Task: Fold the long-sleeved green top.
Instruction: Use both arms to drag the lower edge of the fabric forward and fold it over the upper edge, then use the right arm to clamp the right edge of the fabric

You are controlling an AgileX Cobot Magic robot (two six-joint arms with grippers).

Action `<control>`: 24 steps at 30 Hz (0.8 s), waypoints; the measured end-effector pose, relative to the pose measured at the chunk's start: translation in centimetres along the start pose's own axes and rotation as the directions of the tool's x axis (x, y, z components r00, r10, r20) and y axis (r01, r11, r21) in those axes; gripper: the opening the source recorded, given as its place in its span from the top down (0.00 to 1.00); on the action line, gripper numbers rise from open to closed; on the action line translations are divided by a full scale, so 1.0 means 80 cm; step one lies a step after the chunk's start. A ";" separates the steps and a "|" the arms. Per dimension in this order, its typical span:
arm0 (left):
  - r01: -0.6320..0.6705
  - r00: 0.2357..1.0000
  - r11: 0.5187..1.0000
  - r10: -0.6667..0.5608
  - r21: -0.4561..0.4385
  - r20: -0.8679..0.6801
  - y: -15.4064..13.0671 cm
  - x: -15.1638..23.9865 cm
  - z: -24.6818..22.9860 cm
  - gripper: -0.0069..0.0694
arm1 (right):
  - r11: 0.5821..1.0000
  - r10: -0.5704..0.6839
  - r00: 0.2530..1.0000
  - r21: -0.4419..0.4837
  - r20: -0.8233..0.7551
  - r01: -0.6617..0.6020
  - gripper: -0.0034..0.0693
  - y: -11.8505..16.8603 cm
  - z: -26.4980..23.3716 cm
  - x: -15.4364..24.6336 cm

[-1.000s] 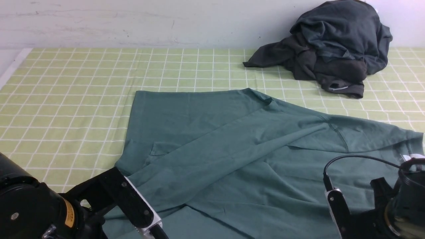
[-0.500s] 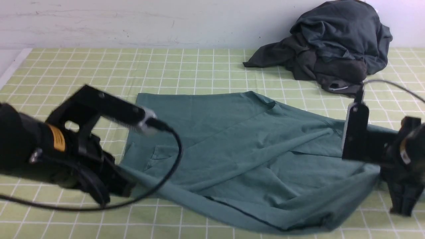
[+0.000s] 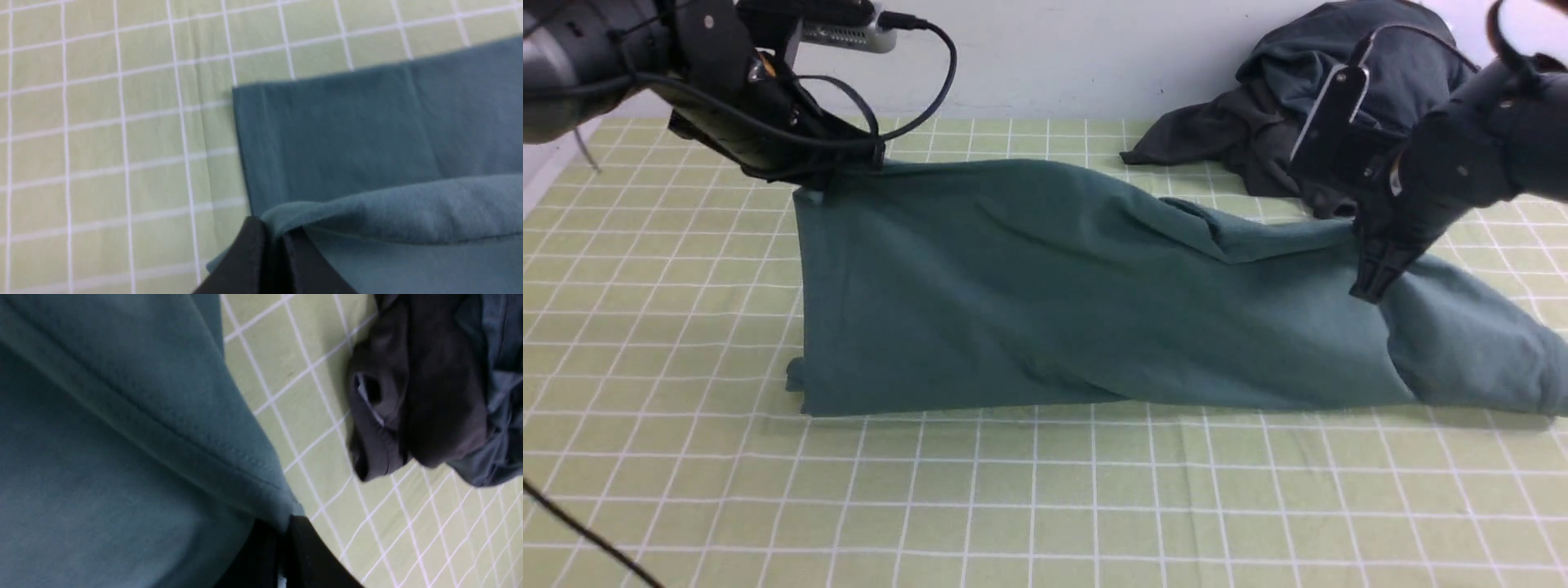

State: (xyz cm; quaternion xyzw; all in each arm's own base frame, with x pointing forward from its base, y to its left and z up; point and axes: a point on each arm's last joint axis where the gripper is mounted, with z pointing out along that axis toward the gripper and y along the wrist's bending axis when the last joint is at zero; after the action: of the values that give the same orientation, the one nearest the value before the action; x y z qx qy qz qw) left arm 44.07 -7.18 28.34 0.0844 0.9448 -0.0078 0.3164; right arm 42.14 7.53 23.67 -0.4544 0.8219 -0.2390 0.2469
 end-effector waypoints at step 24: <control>-0.088 0.986 0.994 0.078 -0.064 -0.144 0.032 -0.061 0.055 0.38 | 0.824 0.522 0.853 -0.245 -0.022 -0.511 0.83 -0.004 0.035 -0.027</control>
State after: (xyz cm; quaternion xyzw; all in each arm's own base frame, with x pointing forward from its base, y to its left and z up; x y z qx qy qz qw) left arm 50.99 -5.70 27.85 0.1132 0.9602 0.0445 0.2515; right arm 45.08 8.77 22.10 -0.2470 0.9310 -0.0507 0.2639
